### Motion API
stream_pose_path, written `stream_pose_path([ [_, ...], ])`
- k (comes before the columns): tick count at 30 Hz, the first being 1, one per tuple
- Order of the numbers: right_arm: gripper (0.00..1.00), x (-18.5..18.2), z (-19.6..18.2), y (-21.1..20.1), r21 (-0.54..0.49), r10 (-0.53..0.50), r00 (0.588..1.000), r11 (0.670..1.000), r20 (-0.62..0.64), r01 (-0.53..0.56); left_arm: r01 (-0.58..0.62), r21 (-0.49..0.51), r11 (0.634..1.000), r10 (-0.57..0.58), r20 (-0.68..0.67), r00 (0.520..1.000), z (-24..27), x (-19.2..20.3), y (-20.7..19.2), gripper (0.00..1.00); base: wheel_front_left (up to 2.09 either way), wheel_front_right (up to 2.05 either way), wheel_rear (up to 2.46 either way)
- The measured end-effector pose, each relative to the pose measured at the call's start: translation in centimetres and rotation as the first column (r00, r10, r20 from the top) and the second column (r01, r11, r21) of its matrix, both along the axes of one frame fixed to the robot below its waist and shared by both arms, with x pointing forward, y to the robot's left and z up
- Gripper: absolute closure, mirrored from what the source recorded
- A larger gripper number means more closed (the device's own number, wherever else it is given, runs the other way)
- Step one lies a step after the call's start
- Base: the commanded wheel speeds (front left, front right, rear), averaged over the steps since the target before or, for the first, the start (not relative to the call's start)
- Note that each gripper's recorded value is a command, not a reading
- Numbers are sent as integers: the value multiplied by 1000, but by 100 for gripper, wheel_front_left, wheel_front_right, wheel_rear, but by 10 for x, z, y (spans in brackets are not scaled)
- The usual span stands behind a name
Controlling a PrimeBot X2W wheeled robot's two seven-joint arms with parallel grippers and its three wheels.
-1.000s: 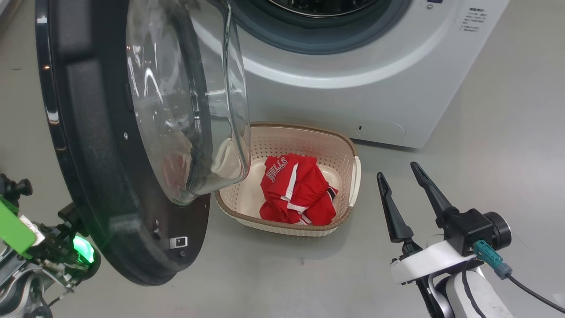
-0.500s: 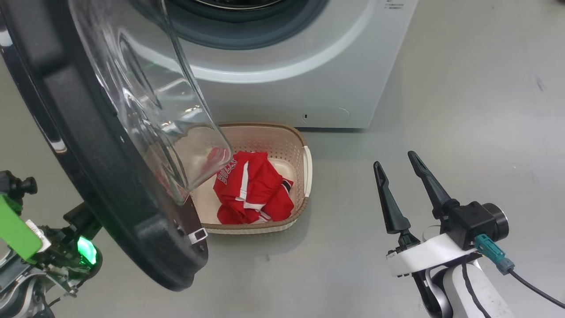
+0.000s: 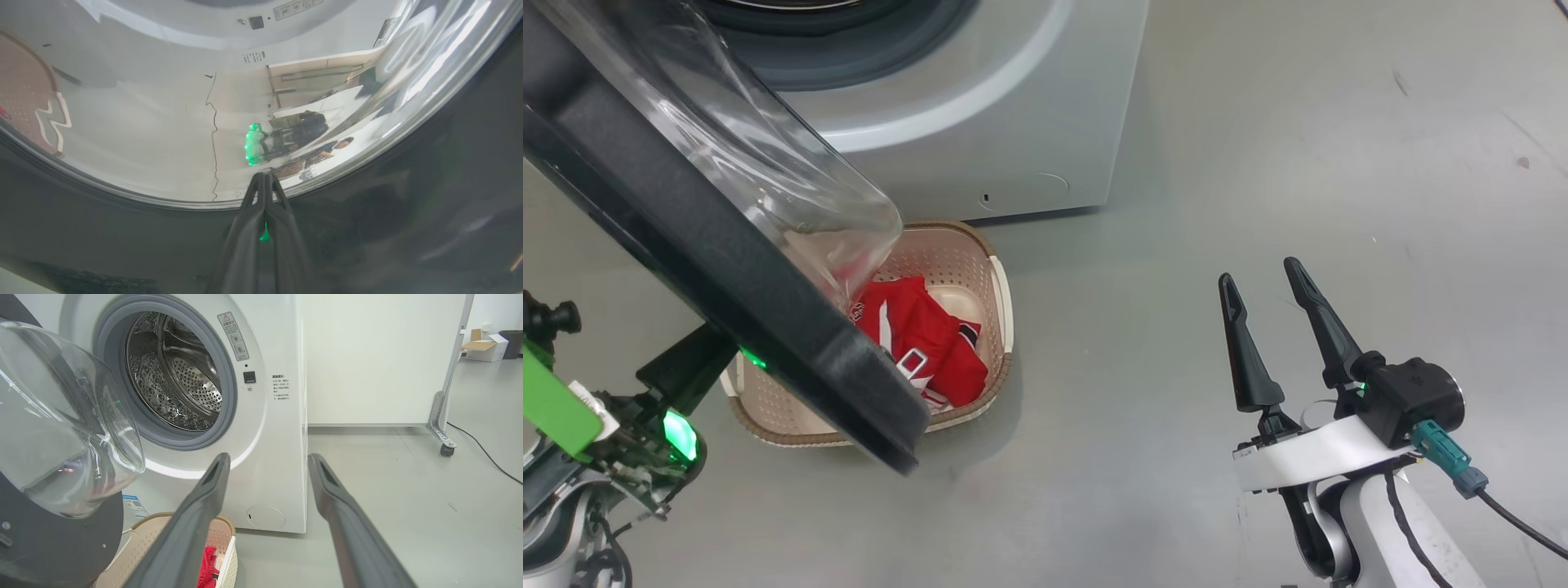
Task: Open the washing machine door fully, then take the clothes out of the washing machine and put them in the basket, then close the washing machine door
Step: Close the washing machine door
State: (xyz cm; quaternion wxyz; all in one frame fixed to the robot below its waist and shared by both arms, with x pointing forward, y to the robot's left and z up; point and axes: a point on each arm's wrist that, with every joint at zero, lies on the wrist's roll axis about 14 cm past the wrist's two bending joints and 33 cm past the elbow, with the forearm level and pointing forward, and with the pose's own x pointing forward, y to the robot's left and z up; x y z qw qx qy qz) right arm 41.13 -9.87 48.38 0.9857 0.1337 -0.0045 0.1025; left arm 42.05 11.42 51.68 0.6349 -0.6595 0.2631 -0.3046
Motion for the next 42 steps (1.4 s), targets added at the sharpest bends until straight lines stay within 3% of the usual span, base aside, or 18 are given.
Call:
stream_pose_path([
  [11,0,1,-2,-24,15,-89,996,996,-18,89,55,-16,998,-55,11,998,-4,40,-34,100,0,0,0],
  [15,0,4,-2,-31,11,-112,994,994,-16,112,58,20,998,-58,-6,998,-14,56,-45,100,0,0,0],
  [42,0,0,-14,-62,3,-220,973,975,-71,221,-123,53,991,123,8,992,-21,172,-88,100,0,0,0],
])
